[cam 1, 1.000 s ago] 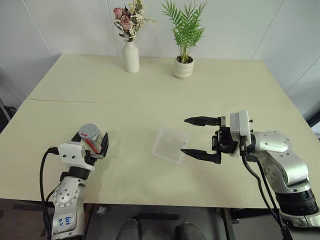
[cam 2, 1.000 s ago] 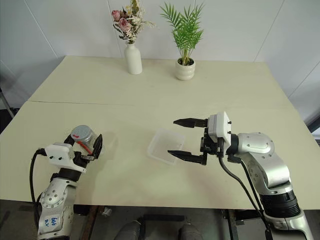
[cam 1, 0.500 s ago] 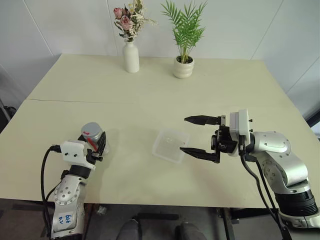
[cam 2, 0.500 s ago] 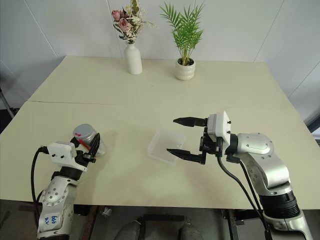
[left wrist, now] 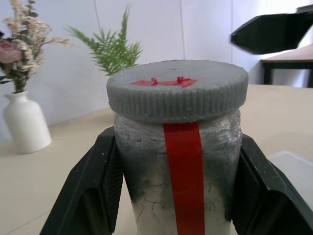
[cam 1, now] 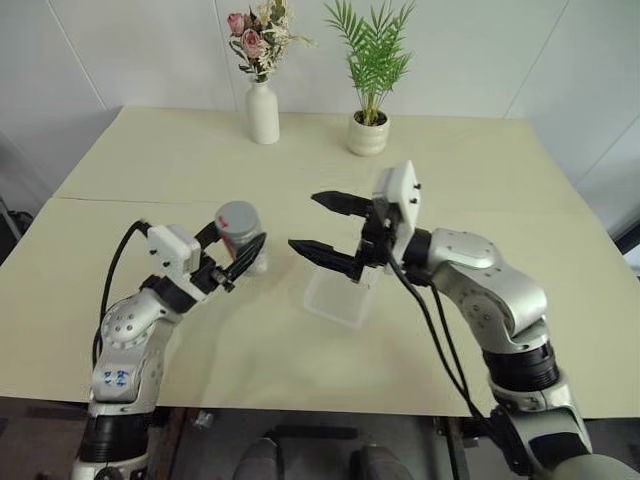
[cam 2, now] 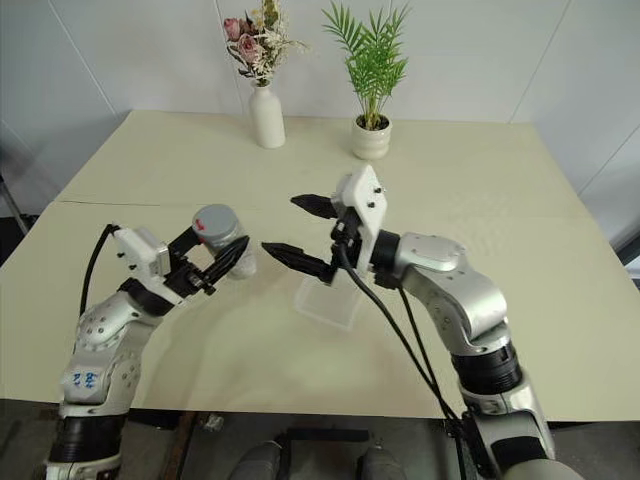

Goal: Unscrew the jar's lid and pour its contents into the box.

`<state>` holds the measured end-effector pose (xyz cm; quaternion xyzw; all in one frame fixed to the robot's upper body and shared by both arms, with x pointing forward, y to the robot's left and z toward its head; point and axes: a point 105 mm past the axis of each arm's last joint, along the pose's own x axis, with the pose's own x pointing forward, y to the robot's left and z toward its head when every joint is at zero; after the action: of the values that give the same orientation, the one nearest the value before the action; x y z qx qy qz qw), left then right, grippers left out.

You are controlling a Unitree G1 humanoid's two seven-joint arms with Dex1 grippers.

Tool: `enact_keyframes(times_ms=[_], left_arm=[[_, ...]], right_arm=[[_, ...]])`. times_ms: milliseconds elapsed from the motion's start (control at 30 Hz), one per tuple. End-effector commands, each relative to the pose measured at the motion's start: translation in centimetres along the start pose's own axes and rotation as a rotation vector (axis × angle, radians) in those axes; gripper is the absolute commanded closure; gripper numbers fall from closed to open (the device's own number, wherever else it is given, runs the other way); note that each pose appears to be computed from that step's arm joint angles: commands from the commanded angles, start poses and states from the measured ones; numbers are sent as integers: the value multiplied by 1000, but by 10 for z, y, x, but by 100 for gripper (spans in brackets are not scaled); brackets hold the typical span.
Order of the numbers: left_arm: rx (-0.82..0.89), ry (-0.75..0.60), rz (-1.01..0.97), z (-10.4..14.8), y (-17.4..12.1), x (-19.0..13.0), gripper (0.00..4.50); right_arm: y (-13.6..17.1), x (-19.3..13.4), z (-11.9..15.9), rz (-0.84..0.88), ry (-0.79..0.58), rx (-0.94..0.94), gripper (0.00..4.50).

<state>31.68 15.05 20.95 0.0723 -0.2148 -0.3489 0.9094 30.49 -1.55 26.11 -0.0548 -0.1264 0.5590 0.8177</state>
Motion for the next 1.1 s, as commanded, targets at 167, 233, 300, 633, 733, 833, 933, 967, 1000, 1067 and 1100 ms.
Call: enact_keyframes(times_ms=[167, 233, 300, 633, 733, 833, 933, 967, 1000, 1067, 1100], left_arm=[[-55, -22, -101, -4, -27, 21, 210], [-73, -16, -107, -7, -29, 23, 210], [-89, -10, -107, -9, -29, 24, 210], [-108, 19, -304, -15, -38, 32, 210], [-91, 5, -309, -16, -35, 42, 210], [-97, -16, -304, -15, -35, 50, 210], [-101, -18, -310, -17, -38, 53, 210], [-101, -18, -311, -18, -38, 53, 210], [-100, -18, -311, -18, -39, 53, 210], [-99, -15, -311, -19, -38, 52, 210], [-99, -14, -310, -19, -38, 52, 210]], right_arm=[[1, 14, -2, -71, 7, -6, 0], [-1, 15, -4, -99, 18, -2, 0], [1, 16, -6, -100, 26, -9, 0], [2, 12, -13, -123, 85, -16, 0], [4, 10, -14, -138, 104, -9, 0], [2, 9, -15, -176, 106, -2, 0], [-3, 8, -15, -229, 105, 2, 0], [-3, 8, -15, -237, 104, 3, 0], [-4, 7, -14, -241, 101, 2, 0], [-5, 7, -12, -250, 91, 3, 0], [-5, 7, -11, -251, 87, 2, 0]])
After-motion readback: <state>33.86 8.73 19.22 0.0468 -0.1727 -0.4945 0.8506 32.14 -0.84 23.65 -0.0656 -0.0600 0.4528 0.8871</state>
